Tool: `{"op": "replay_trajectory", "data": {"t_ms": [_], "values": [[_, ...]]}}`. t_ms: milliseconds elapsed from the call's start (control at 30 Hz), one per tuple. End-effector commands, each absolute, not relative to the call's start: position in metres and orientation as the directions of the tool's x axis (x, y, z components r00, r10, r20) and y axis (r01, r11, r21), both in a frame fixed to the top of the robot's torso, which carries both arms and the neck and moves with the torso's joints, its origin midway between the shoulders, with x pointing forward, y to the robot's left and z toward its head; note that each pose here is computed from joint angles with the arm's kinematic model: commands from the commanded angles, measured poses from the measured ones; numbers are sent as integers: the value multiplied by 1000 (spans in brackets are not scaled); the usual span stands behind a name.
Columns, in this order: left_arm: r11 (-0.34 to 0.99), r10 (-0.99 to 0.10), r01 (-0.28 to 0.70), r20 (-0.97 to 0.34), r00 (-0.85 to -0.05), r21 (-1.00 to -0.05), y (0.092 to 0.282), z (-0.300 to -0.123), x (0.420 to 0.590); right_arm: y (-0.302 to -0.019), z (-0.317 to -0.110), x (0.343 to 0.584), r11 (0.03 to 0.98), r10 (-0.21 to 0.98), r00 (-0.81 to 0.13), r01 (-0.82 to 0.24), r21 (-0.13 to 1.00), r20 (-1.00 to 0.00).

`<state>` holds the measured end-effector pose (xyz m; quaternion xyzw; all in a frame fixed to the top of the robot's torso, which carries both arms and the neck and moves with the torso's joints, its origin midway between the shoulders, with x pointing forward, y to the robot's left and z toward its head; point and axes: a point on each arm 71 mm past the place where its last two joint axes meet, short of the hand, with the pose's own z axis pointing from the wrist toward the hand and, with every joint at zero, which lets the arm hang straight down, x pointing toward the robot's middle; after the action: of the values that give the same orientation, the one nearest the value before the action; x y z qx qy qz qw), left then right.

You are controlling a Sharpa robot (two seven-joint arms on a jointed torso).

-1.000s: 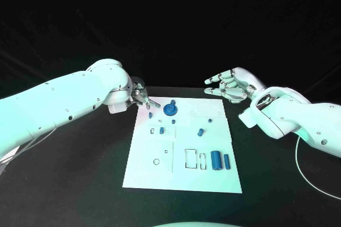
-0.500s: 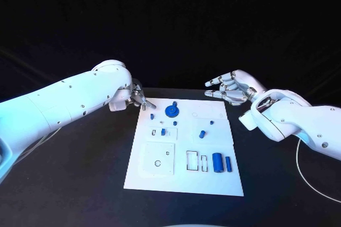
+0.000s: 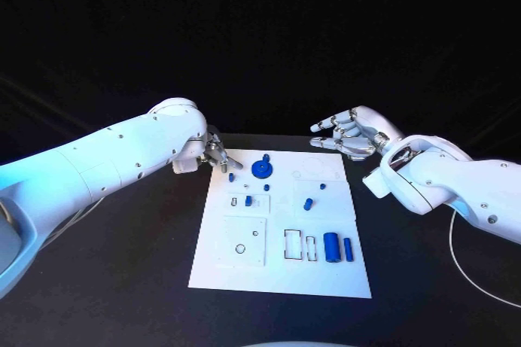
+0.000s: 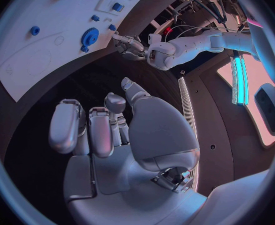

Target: Assemble the parts on the task board

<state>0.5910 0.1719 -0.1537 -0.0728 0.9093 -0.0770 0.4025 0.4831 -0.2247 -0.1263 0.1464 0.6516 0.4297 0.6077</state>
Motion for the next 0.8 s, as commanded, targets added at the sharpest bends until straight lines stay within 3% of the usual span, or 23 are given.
{"op": "replay_trajectory", "data": {"t_ms": [33,800], "values": [[972,-200,-50,-689,-697,-231,168,-157,590,-224,-127,483,586,709,-231,-335,738,-667],[976,-179,-44,-665,-725,-215,166,-162,589,-222,-127,483,584,707,-238,-334,740,-666]]}}
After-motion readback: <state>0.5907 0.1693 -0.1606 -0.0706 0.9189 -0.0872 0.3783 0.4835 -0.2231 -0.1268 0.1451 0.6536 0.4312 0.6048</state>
